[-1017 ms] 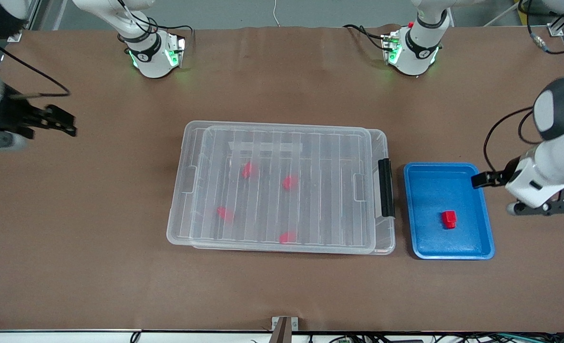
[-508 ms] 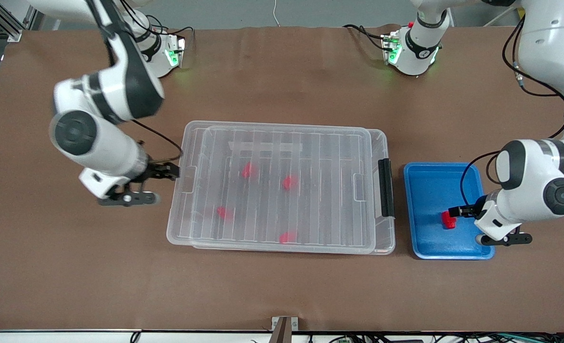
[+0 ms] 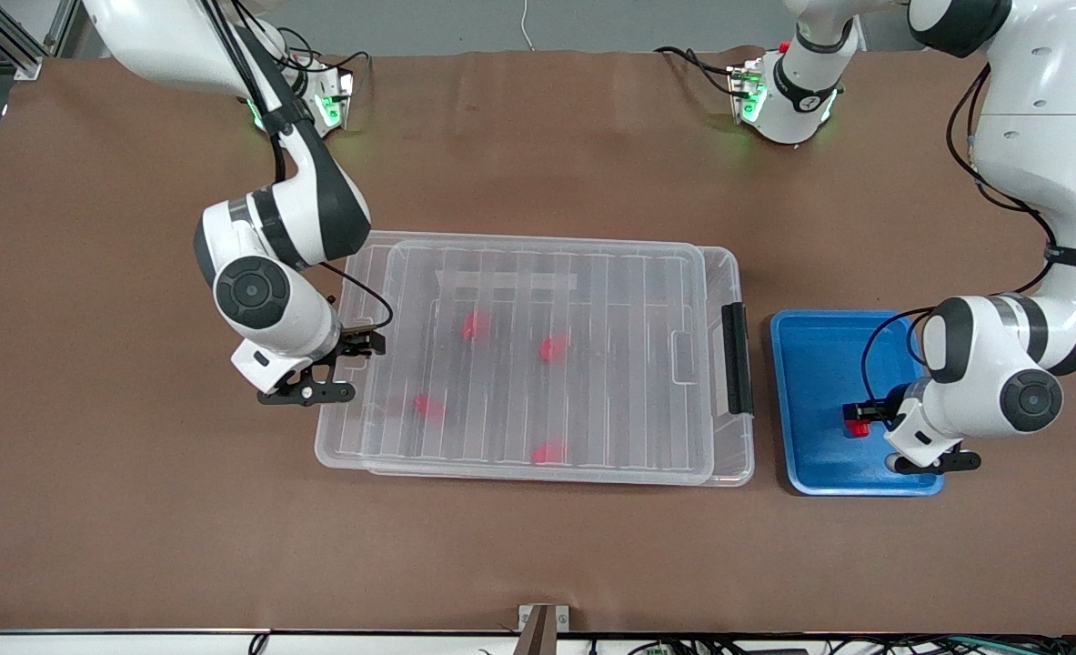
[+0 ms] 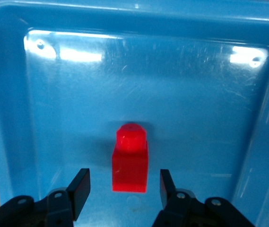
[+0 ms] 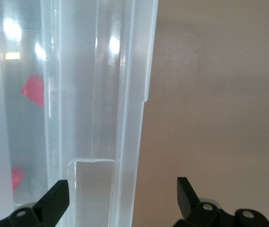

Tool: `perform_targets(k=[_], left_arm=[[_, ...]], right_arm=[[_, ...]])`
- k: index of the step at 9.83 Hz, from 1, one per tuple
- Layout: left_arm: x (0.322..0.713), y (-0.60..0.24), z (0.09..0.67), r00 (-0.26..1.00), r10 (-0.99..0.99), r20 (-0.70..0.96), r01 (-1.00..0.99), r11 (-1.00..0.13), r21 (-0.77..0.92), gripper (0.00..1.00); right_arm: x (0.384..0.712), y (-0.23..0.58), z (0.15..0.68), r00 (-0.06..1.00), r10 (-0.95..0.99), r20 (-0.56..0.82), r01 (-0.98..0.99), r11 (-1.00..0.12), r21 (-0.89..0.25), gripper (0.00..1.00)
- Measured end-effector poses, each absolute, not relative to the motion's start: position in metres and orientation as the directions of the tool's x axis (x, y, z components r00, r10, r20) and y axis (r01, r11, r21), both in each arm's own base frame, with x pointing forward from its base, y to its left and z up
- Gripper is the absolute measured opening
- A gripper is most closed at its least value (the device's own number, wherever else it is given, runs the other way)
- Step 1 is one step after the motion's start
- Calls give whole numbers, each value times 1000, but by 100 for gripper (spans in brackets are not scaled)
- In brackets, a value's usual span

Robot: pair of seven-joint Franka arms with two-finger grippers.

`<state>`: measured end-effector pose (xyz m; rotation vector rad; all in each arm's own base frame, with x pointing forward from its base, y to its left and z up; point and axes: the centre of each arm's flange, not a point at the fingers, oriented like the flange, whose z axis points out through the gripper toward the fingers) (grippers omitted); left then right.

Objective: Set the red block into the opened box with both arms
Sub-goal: 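Grasp the red block with the left gripper while the right gripper grips the lid, then lift the block with the left gripper while the right gripper slides the lid open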

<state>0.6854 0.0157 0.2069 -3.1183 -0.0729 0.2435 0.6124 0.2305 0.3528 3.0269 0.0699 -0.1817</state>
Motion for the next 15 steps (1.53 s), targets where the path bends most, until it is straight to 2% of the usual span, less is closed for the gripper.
perform_targets(k=[2, 4, 6, 8, 12, 15], left_arm=[[684, 12, 193, 985, 43, -164, 41, -999, -13, 59], [686, 9, 193, 987, 36, -157, 35, -999, -10, 35], [697, -2, 224, 993, 21, -113, 21, -1000, -1, 35], [700, -30, 293, 997, -19, -80, -18, -1000, 9, 35], [673, -107, 426, 995, -51, -81, -49, -999, 20, 35], [652, -187, 450, 993, 45, -109, 50, -998, 48, 35]], right_arm=[[613, 223, 352, 992, 38, -120, 53, -991, 126, 100], [617, 204, 348, 992, 16, -124, 33, -989, 143, 100], [622, 189, 348, 992, -6, -124, 12, -990, 143, 100], [623, 180, 348, 991, -4, -135, 16, -989, 146, 100], [635, 98, 350, 981, 10, -192, 36, -990, 135, 100], [638, 71, 353, 979, 27, -202, 53, -991, 123, 100]])
